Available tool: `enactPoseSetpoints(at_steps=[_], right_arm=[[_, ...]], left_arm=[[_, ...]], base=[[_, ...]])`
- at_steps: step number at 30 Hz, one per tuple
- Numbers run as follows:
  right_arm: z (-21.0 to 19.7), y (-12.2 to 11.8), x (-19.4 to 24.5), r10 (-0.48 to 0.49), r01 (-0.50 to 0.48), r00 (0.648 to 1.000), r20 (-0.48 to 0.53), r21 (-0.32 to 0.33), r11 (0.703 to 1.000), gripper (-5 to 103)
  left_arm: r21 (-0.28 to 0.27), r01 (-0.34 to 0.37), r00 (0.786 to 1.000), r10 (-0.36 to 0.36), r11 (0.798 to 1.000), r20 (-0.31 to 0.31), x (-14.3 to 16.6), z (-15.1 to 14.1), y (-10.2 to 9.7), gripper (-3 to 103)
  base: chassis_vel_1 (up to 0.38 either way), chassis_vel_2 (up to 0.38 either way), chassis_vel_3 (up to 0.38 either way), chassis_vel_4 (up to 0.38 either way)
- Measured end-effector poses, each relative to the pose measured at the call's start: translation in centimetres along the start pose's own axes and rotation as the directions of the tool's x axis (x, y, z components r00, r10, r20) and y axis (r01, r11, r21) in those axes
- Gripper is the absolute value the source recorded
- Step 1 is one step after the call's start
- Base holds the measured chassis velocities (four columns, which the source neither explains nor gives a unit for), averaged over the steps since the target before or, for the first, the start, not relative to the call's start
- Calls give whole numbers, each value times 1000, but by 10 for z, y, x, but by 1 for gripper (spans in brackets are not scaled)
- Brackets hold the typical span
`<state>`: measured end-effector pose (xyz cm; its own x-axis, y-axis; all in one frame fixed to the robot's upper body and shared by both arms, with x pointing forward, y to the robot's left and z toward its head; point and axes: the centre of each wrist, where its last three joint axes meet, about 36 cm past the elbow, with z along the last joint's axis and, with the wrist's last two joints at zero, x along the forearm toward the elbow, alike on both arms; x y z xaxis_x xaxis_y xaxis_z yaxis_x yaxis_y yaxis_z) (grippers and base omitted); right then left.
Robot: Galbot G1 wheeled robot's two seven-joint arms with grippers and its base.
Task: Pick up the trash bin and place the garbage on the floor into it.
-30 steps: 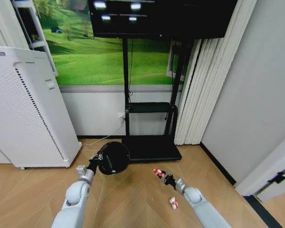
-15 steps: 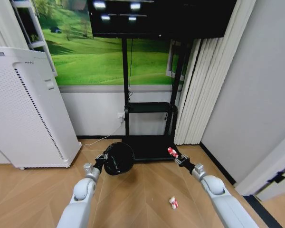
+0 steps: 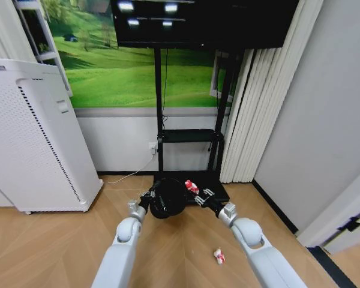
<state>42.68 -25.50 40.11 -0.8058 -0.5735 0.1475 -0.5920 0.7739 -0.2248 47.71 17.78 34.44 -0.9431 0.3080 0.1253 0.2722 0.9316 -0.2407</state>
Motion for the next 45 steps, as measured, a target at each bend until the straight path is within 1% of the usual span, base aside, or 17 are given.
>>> enactPoseSetpoints(at_steps=[9,15,17,18,20,22,23,24,31,33,34,36,37,39,41,42,45], right_arm=[[15,11,-9,-37,39,998,-58,35,999,41],[16,10,-11,-53,56,997,-48,61,997,68],[16,10,-11,-53,56,998,-46,64,996,68],[14,9,-11,-55,58,998,-42,71,996,79],[13,8,-12,-55,58,998,-39,74,996,79],[10,4,-12,-35,37,999,-29,74,997,90],[10,4,-12,-35,37,999,-29,74,997,90],[8,-1,-10,-6,8,1000,-28,73,997,98],[23,-19,23,153,-150,978,-139,33,988,100],[48,-12,50,253,-260,938,-235,0,966,100],[48,-12,50,253,-260,938,-235,0,966,100],[71,-2,70,311,-348,892,-328,-59,936,100],[71,-2,70,311,-348,892,-328,-59,936,100],[96,8,87,339,-419,833,-436,-98,903,100],[107,11,94,340,-448,801,-493,-116,887,100],[107,11,94,340,-448,801,-493,-116,887,100],[125,17,108,325,-524,716,-617,-169,835,100]], left_arm=[[-1,-35,999,35,999,-14,-16,10,-24,7],[-11,-42,999,41,999,-19,-19,12,-24,7],[-12,-42,999,42,999,-20,-19,12,-24,7],[-12,-42,999,41,999,-19,-19,12,-24,7],[-12,-41,999,41,999,-19,-19,12,-24,7],[-16,-38,999,38,999,-15,-17,10,-22,7],[-16,-38,999,38,999,-15,-17,10,-22,7],[-22,-30,999,30,999,-11,-13,9,-19,7],[-59,19,1000,-19,998,0,9,-2,5,7],[-78,52,999,-51,996,9,28,-9,21,7],[-78,52,999,-51,996,9,28,-9,21,7],[-87,79,997,-78,993,12,45,-12,34,7],[-87,79,997,-78,993,12,45,-12,34,7],[-90,103,995,-102,991,18,62,-16,44,7],[-90,112,994,-110,990,20,68,-17,46,7],[-90,112,994,-110,990,20,68,-17,46,7],[-88,132,991,-130,987,29,80,-21,52,7]], base=[[0,0,0,0],[0,0,0,0],[0,0,0,0],[0,0,0,0],[0,0,0,0],[0,0,0,0],[0,0,0,0],[0,0,0,0],[0,0,0,0],[0,0,0,0],[0,0,0,0],[0,0,0,0],[0,0,0,0],[0,0,0,0],[0,0,0,0],[0,0,0,0],[0,0,0,0]])
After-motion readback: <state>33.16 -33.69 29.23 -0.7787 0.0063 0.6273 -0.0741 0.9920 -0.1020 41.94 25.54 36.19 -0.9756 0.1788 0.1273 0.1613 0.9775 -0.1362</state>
